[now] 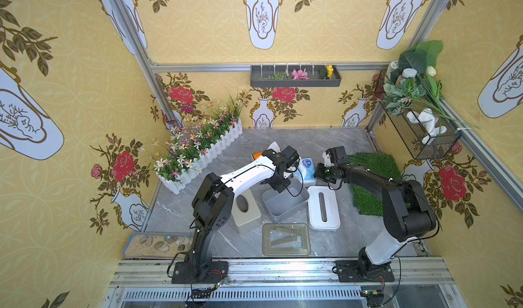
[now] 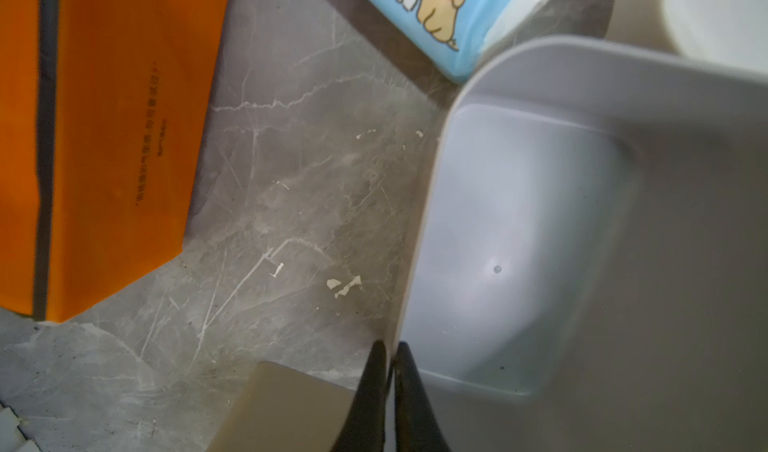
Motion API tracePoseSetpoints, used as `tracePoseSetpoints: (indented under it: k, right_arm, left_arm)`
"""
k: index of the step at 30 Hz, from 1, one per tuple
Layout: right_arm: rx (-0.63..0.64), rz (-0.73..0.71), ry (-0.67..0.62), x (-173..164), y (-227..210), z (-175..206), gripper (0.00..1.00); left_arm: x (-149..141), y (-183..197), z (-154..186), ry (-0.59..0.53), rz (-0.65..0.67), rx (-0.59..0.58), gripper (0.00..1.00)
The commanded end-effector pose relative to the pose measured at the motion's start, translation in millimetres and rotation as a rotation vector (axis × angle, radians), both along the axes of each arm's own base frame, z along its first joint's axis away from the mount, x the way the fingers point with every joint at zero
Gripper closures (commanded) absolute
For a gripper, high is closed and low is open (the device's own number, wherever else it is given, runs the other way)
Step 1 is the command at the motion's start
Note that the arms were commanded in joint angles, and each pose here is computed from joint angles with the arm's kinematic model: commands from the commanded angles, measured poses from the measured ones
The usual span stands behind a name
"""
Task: Put the tissue paper into the tissue box
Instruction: Move the paper towel to the center of the board.
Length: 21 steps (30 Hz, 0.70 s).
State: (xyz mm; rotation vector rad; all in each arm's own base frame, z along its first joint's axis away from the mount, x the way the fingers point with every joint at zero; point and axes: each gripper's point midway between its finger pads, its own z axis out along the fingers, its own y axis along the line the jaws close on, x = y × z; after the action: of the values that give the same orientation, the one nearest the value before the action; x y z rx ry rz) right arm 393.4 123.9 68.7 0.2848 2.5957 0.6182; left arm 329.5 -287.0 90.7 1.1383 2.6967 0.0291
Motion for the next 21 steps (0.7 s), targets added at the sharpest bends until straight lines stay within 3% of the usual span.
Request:
tracePoseSetpoints:
  k: [1, 13, 21]
  right_arm:
    - [0.004, -0.001, -0.035, 7.7, -0.2, 5.4, 0.94]
    - [0.026, 0.018, -0.049, 13.1, -4.6, 7.3, 0.94]
    - [0.085, 0.04, -0.068, 18.9, -1.9, 16.4, 0.96]
  left_arm:
    - [3.7, 14.1, -4.4, -0.006, 0.119, 0.067, 0.94]
    - [10.0, 40.2, -3.5, 0.012, 0.523, 0.087, 1.0]
    - [14.2, 27.2, -7.8, 0.062, 0.718, -0.039, 0.97]
